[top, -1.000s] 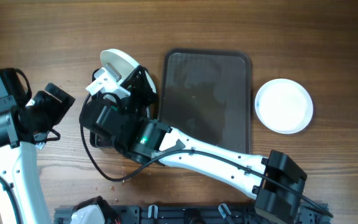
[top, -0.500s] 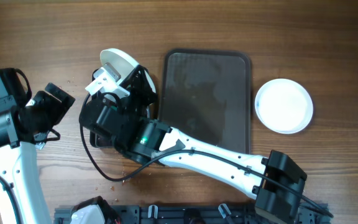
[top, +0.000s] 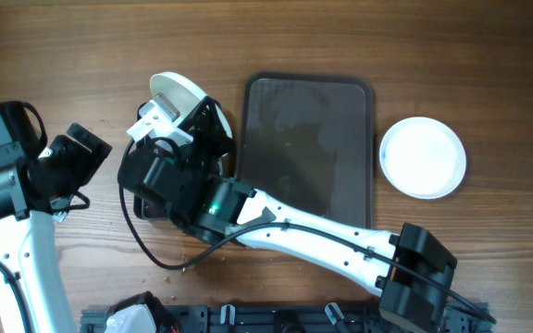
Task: Clean dirty plates on tray and stack at the side
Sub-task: 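Lift the plate with the right gripper and rinse it over the small tray, then carry the plate right and stack it on the clean plates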
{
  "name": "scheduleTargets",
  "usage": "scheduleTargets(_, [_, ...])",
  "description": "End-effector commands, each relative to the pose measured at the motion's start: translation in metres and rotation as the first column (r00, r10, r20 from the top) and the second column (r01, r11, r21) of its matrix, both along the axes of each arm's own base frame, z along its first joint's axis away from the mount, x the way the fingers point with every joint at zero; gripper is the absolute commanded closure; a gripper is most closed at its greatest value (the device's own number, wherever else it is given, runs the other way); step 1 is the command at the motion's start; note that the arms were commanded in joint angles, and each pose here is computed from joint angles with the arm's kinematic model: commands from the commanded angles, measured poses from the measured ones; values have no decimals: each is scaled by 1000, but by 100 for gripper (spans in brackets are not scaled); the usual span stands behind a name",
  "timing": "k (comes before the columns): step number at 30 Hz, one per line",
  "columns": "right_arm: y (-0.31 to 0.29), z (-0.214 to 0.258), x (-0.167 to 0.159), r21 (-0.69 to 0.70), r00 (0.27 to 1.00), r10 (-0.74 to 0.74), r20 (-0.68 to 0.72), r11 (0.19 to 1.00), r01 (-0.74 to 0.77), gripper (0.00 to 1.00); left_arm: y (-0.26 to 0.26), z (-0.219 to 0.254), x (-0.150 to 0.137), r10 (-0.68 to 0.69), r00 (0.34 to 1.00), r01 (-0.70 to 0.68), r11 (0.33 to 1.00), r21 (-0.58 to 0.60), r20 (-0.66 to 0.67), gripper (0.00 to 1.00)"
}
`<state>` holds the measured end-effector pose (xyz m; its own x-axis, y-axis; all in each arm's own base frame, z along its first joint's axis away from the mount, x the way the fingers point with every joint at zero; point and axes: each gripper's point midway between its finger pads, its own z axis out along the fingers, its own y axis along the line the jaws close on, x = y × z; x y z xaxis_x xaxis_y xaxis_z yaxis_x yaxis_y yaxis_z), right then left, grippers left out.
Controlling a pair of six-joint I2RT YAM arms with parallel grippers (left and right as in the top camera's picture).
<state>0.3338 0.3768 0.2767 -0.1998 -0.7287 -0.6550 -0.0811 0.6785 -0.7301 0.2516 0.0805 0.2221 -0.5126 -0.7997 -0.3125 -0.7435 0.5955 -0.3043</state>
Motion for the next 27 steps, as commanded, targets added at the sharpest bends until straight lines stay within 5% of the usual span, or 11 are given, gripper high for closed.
scheduleTargets(1, [-3,18,0,37,999,-23,32,999,22,96,-1,6,1,-5,1000,5,1000,-7,22,0])
scheduleTargets(11, [-3,18,2,56,999,-24,32,998,22,96,-1,6,1,-5,1000,5,1000,-7,22,0])
scheduleTargets(17, [-28,-10,16,254,992,-110,-54,960,120,96,-1,6,1,-5,1000,5,1000,-7,22,0])
scheduleTargets(22, [-3,-57,13,501,897,173,-406,863,61,96,-1,6,1,-5,1000,5,1000,-7,22,0])
scheduleTargets(27, [-27,-11,11,667,821,338,-460,742,68,96,-1,6,1,-5,1000,5,1000,-7,22,0])
